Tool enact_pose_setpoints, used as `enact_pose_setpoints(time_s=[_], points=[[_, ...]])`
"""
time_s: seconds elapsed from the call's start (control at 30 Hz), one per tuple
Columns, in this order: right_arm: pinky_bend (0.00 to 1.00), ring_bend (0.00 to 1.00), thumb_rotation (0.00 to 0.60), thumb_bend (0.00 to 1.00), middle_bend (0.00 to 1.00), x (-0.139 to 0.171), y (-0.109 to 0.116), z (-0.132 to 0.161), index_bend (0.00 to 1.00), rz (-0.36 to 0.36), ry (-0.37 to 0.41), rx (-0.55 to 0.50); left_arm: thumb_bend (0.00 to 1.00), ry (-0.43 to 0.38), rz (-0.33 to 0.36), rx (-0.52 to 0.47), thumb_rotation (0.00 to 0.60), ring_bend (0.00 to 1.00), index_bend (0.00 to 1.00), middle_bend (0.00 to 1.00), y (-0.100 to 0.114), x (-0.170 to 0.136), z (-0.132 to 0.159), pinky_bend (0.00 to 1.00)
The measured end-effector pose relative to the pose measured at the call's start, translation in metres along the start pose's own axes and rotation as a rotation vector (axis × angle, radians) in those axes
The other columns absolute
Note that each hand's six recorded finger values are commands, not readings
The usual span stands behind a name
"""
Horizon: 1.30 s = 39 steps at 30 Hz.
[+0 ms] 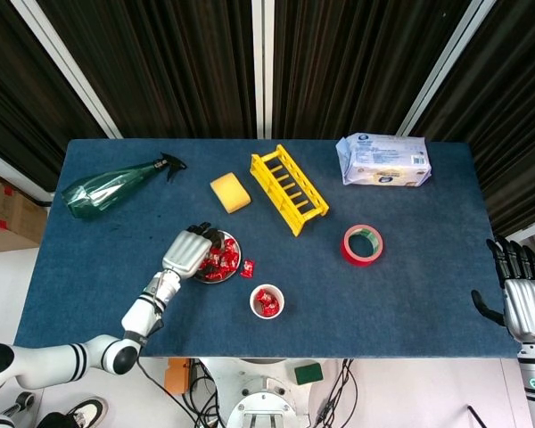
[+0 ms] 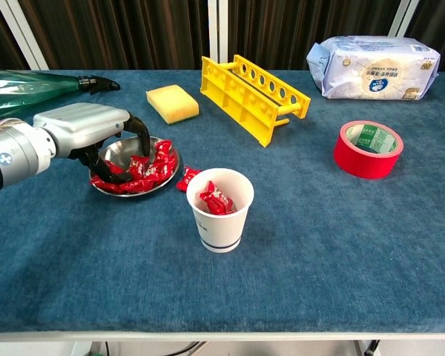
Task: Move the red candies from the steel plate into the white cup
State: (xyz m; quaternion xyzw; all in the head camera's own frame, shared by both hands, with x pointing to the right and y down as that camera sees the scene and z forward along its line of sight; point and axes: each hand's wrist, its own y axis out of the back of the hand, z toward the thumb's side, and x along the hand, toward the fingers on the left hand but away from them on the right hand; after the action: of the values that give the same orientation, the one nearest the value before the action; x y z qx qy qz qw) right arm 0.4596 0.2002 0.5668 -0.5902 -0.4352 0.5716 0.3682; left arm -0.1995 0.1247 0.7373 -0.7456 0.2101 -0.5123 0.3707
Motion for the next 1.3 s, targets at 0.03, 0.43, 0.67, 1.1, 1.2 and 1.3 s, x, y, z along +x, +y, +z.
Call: enact_pose_setpoints(time_s=[0.03, 0.43, 0.67, 1.1, 1.2, 1.3], points=[[0.00, 0.00, 0.600, 0.30, 0.00, 0.000, 0.000, 0.000, 0.00, 0.000, 0.000, 0.000, 0.28, 0.001, 0.000, 0.001, 0.600, 0.11, 0.39, 0.22, 0.000, 0.000, 0.000, 0.24], [0.00, 0.00, 0.600, 0.30, 0.00, 0.000, -0.001, 0.000, 0.00, 0.002, 0.000, 0.002, 0.28, 0.011, 0.000, 0.021, 0.600, 0.11, 0.46, 0.22, -0.002, 0.002, -0.001, 0.25], [0.00, 0.00, 0.600, 0.30, 0.00, 0.000, -0.001, 0.000, 0.00, 0.002, -0.001, 0.002, 0.29, 0.016, 0.004, 0.008, 0.600, 0.11, 0.55, 0.22, -0.002, 0.001, 0.000, 0.25], [0.00, 0.00, 0.600, 0.30, 0.00, 0.000, -0.001, 0.000, 0.00, 0.003, 0.000, 0.002, 0.31, 0.016, 0.032, -0.042, 0.600, 0.11, 0.57, 0.23, 0.009, -0.007, 0.000, 0.25], [0.00, 0.00, 0.600, 0.30, 0.00, 0.000, -0.001, 0.000, 0.00, 0.003, 0.000, 0.002, 0.31, 0.014, 0.050, -0.072, 0.600, 0.11, 0.57, 0.23, 0.019, -0.013, -0.001, 0.25], [0.00, 0.00, 0.600, 0.30, 0.00, -0.001, -0.002, 0.001, 0.00, 0.006, 0.001, 0.004, 0.31, 0.001, 0.066, -0.110, 0.600, 0.11, 0.57, 0.23, 0.029, -0.021, 0.001, 0.25]])
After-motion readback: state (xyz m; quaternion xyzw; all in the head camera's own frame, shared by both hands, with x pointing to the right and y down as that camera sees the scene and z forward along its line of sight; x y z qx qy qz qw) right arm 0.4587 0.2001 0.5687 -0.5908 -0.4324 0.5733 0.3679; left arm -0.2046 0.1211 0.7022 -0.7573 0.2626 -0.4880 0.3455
